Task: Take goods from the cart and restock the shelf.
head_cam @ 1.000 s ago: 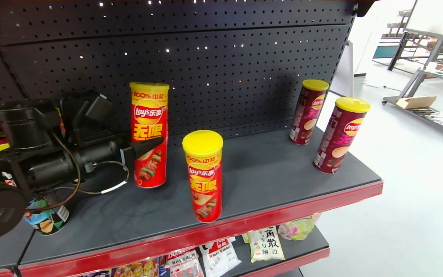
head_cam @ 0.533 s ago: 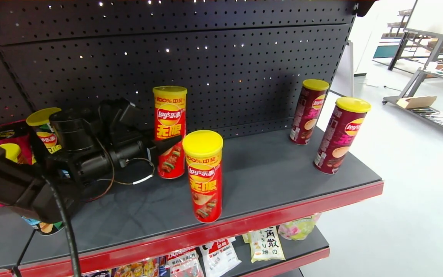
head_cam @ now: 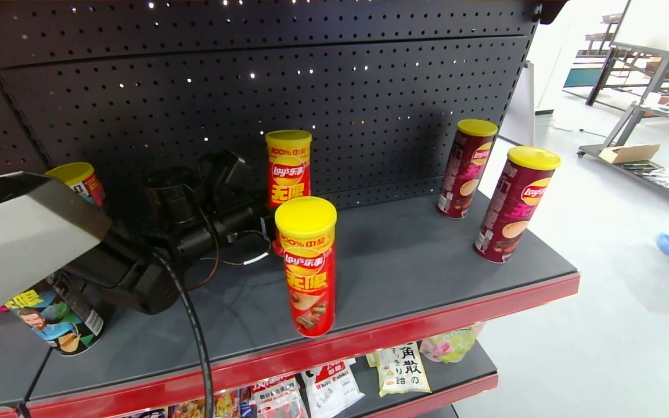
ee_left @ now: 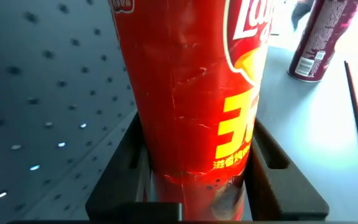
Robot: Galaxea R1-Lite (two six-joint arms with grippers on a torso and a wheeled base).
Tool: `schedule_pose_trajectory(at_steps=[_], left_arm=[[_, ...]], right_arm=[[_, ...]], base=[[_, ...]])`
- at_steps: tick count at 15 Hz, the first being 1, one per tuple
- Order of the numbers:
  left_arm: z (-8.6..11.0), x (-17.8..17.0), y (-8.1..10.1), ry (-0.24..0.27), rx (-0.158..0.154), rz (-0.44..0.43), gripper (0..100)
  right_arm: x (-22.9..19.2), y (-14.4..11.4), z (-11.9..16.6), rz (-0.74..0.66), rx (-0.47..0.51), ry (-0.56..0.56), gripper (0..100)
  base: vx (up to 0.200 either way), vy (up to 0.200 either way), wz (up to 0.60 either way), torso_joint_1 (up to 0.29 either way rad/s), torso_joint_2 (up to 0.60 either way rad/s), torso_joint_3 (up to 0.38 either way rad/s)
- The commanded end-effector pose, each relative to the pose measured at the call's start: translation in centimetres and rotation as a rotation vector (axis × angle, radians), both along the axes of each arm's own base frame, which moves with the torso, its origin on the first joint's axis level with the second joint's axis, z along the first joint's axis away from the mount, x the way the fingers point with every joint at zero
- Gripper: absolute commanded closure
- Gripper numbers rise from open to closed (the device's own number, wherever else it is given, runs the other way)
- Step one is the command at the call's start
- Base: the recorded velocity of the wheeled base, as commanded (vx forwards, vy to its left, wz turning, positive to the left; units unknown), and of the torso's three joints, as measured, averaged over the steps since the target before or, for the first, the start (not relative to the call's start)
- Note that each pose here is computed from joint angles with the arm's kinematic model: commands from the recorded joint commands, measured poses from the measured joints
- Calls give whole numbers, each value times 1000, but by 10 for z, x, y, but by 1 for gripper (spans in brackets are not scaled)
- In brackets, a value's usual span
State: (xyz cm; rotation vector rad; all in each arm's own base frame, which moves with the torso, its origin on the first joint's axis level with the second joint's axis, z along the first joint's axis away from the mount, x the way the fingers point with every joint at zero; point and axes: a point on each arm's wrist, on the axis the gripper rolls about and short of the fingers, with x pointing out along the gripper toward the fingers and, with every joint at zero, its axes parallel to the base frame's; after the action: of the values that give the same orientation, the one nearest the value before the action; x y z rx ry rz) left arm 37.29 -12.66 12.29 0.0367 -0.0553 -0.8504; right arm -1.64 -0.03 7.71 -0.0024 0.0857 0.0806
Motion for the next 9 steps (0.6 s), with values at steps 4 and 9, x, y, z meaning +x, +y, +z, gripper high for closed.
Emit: schedule_pose_trajectory(at_steps=[4, 9], left_arm=[[-20, 10, -8, 30, 11, -11, 100], [-25, 22, -11, 16, 4, -9, 100]], right_arm=[[0, 0, 0, 1, 0, 0, 0], [0, 0, 0, 1, 0, 2, 0]], base=[[0, 0, 0, 0, 0, 0], [0, 0, 0, 0, 0, 0]])
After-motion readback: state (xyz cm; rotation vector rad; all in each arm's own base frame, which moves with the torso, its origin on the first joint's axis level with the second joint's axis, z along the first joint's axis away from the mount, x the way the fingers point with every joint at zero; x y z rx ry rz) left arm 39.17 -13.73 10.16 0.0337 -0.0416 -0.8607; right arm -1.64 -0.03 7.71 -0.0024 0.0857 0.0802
